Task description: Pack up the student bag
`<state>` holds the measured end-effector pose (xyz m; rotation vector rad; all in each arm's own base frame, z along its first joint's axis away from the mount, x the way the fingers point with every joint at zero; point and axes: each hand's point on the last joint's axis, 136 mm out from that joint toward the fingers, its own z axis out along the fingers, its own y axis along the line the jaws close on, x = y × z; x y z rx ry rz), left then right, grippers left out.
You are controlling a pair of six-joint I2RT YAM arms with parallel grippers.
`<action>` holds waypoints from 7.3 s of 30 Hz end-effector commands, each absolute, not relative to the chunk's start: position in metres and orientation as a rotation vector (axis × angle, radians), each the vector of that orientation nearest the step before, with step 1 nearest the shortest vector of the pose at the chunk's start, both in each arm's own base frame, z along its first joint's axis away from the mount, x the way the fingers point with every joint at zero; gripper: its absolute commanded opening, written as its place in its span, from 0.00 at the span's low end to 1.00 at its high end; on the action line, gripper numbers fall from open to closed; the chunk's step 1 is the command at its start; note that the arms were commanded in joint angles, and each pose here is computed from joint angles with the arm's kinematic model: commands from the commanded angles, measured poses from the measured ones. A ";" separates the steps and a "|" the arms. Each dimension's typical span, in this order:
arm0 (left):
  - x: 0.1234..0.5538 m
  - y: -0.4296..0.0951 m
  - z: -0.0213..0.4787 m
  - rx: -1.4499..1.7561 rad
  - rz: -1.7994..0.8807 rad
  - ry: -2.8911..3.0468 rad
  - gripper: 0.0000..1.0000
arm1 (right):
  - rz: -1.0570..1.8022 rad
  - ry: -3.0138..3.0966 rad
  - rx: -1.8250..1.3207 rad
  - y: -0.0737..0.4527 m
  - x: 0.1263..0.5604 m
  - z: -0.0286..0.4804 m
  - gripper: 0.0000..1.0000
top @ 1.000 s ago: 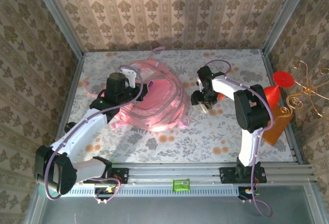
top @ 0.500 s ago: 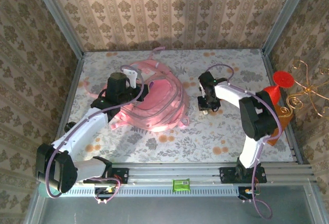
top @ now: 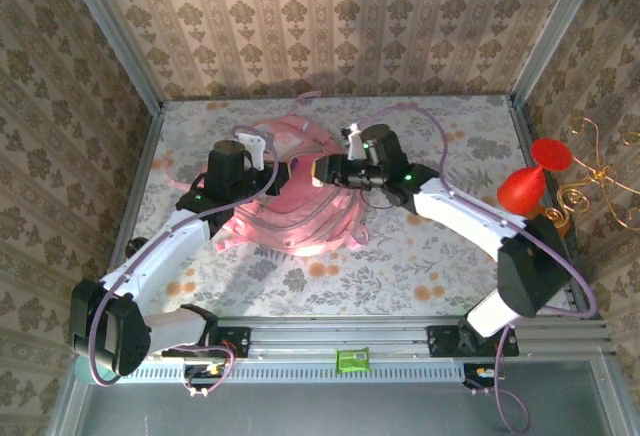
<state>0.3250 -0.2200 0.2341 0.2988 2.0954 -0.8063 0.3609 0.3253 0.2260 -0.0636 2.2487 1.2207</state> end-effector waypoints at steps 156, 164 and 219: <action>0.327 -0.224 0.256 0.261 -0.847 1.953 0.00 | 0.867 2.456 0.094 0.258 0.358 0.159 0.61; 0.310 -0.238 0.224 0.277 -0.862 2.020 0.00 | 0.866 2.497 0.120 0.273 0.385 0.128 0.40; 0.287 -0.221 0.135 0.239 -0.866 2.292 0.69 | 0.796 2.596 -0.156 0.285 0.378 0.105 0.50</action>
